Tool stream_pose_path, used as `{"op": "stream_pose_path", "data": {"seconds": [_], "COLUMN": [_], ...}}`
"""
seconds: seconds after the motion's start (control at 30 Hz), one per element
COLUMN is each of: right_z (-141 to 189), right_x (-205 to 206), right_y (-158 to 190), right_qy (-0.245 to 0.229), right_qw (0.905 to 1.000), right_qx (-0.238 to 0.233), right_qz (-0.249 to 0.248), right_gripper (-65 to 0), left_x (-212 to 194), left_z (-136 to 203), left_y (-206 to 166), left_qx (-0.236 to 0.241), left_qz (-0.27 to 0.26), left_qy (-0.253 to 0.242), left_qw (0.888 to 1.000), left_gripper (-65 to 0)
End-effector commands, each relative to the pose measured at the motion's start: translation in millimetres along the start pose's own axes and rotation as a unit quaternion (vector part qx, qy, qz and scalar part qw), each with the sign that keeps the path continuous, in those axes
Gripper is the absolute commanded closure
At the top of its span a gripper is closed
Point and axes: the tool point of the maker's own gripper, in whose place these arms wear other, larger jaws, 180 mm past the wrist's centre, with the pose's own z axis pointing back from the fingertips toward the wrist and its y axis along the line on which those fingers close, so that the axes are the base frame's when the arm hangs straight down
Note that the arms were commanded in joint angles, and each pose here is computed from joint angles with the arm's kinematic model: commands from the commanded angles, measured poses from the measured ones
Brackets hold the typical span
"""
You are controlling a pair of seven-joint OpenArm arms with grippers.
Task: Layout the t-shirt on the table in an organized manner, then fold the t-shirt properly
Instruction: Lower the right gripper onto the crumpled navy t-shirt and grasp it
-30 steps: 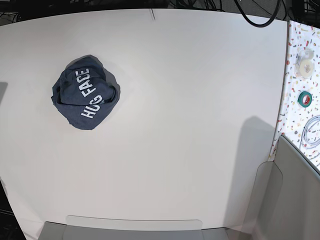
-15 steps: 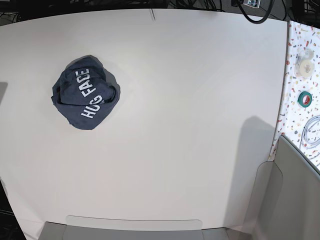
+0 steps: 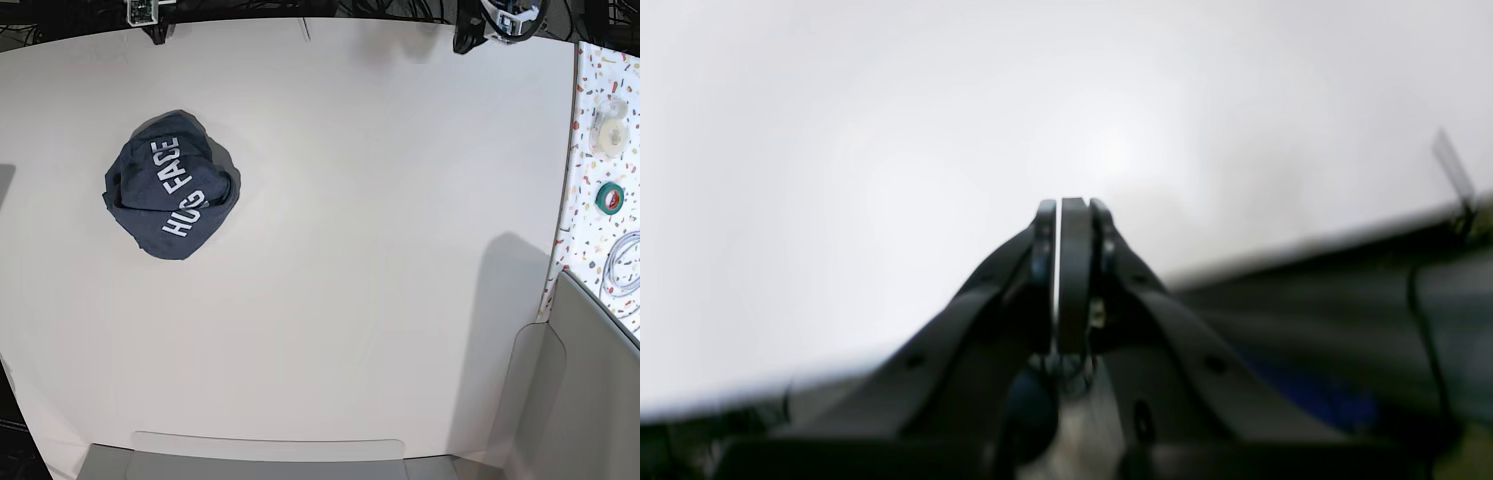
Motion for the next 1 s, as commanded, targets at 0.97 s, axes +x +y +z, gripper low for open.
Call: {"op": "stream_pose_path", "data": {"seconds": [0.97], "right_z": [-45], "right_x": [163], "right_y": [-15], "right_qy": [-0.243], "right_qw": [0.9676], "right_qx": [-0.046], "right_qz": [-0.049], "right_gripper": [-11.7], "left_x": [145], "left_z": [-76], "left_y": [-3], "left_qx": [-0.022], "left_qz": [-0.046], "left_qy": [-0.166], "left_qw": [0.985], "left_gripper": [-13.0]}}
